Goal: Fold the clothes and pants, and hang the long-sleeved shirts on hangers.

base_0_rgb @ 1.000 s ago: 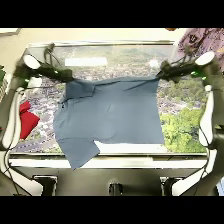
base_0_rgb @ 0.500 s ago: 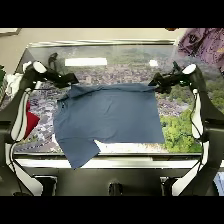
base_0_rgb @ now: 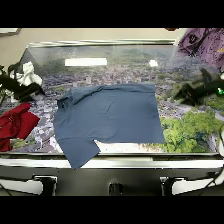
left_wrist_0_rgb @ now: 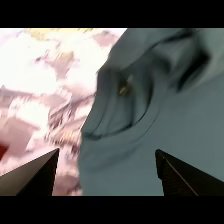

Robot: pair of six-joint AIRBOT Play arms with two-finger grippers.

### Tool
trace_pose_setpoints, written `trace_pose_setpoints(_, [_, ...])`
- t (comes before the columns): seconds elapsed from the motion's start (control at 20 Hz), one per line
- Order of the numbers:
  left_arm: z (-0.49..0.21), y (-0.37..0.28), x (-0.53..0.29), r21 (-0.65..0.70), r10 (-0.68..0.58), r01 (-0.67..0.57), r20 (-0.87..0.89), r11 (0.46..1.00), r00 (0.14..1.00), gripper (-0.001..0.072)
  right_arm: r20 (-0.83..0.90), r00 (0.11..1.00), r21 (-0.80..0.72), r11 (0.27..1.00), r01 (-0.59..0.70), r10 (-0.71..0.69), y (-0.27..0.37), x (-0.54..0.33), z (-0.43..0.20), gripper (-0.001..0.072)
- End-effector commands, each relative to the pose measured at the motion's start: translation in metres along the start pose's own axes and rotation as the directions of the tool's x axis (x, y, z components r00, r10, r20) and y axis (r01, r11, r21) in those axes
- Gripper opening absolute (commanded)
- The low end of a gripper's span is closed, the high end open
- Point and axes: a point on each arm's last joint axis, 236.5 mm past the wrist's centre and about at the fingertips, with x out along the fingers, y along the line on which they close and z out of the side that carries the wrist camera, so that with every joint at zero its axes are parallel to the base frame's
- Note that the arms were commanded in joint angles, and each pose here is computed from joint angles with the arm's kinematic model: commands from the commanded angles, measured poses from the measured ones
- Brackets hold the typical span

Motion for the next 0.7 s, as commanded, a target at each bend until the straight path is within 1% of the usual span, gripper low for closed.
trace_pose_setpoints(0.0, [-0.065, 0.029, 0.002, -0.083, 0.023, -0.026, -0.03, 0.996, 0.999, 0.0717, -0.101, 0.992, 0.09, 0.994, -0.066, 0.075, -0.033, 0.025, -0.077, 0.0481])
trace_pose_setpoints(0.1, [-0.088, 0.03, 0.009, -0.095, 0.026, -0.028, -0.022, 0.995, 0.999, 0.0716, -0.18, 0.98, 0.098, 0.992, -0.073, 0.09, -0.04, 0.051, -0.124, 0.0488])
trace_pose_setpoints(0.2, [-0.104, 0.031, 0.015, -0.1, 0.026, -0.03, -0.034, 0.995, 0.999, 0.0716, -0.223, 0.971, 0.1, 0.993, -0.065, 0.086, -0.047, 0.069, -0.157, 0.0537])
trace_pose_setpoints(0.25, [-0.109, 0.032, 0.019, -0.103, 0.026, -0.031, -0.05, 0.994, 0.998, 0.0716, -0.23, 0.97, 0.092, 0.994, -0.055, 0.075, -0.052, 0.075, -0.168, 0.0544])
trace_pose_setpoints(0.35, [-0.111, 0.033, 0.022, -0.108, 0.025, -0.031, -0.055, 0.994, 0.998, 0.0716, -0.204, 0.977, 0.09, 0.995, -0.05, 0.068, -0.056, 0.085, -0.172, 0.0547])
trace_pose_setpoints(0.65, [-0.108, 0.033, 0.022, -0.108, 0.027, -0.032, -0.044, 0.994, 0.999, 0.0716, -0.152, 0.983, 0.083, 0.993, -0.088, 0.1, -0.05, 0.09, -0.163, 0.0555])
